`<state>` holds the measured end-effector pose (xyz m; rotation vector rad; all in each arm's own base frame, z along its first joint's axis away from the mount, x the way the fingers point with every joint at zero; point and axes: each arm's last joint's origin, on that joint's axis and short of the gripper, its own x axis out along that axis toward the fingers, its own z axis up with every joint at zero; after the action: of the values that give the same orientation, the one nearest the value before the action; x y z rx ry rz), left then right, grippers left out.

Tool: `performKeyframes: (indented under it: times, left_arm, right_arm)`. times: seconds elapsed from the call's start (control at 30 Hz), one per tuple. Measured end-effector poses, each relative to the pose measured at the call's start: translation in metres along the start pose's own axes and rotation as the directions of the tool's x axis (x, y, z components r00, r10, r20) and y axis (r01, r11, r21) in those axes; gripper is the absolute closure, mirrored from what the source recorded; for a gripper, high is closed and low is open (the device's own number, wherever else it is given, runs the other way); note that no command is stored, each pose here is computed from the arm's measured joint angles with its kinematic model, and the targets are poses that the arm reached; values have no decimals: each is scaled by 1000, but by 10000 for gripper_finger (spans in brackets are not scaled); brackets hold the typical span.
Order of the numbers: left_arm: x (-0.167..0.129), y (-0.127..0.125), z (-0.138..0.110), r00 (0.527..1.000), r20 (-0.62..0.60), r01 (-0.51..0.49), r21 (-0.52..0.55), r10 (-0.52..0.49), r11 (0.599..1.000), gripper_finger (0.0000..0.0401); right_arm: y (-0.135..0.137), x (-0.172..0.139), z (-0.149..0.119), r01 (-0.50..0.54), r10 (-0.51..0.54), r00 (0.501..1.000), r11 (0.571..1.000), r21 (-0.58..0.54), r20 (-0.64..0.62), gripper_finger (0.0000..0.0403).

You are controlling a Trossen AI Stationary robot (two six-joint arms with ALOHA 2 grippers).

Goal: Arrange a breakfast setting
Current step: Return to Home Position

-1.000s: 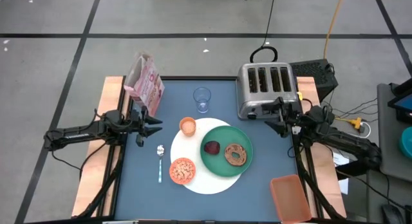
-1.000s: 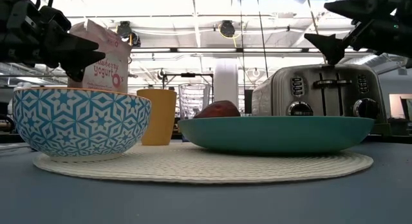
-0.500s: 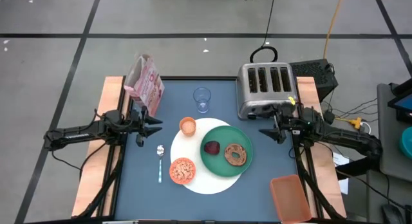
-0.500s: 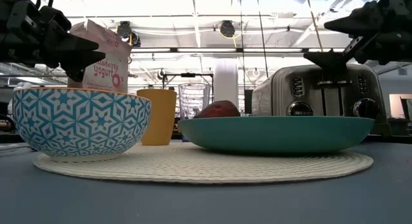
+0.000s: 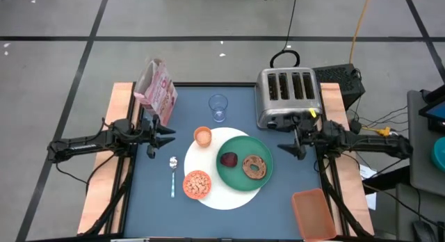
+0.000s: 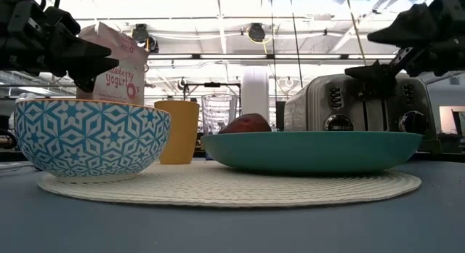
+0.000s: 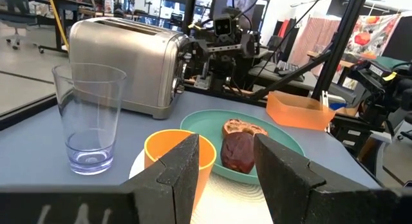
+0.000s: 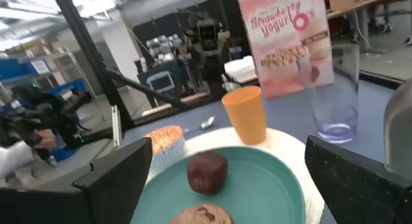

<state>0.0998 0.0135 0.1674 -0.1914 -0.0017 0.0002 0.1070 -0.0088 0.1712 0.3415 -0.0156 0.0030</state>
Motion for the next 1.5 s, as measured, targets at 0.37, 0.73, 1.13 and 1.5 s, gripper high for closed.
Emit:
performKeyframes:
  times: [0.37,0.73,1.13,1.5]
  left_arm:
    - [0,0,0,1000,-5,-1,0,1,1000,247]
    - [0,0,-1,1000,-16,-3,-14,3,1000,247]
    - [0,0,-1,1000,-16,-3,-25,2,1000,247]
    - [0,0,-1,1000,-16,-3,-25,2,1000,247]
  right_arm:
    - [-1,0,-11,19,-34,994,990,-139,-107,7]
    - [-3,0,-17,24,-60,984,977,-210,-166,7]
    - [-3,0,-16,26,-58,985,981,-193,-162,7]
    - [-3,0,-16,26,-58,985,981,-193,-162,7]
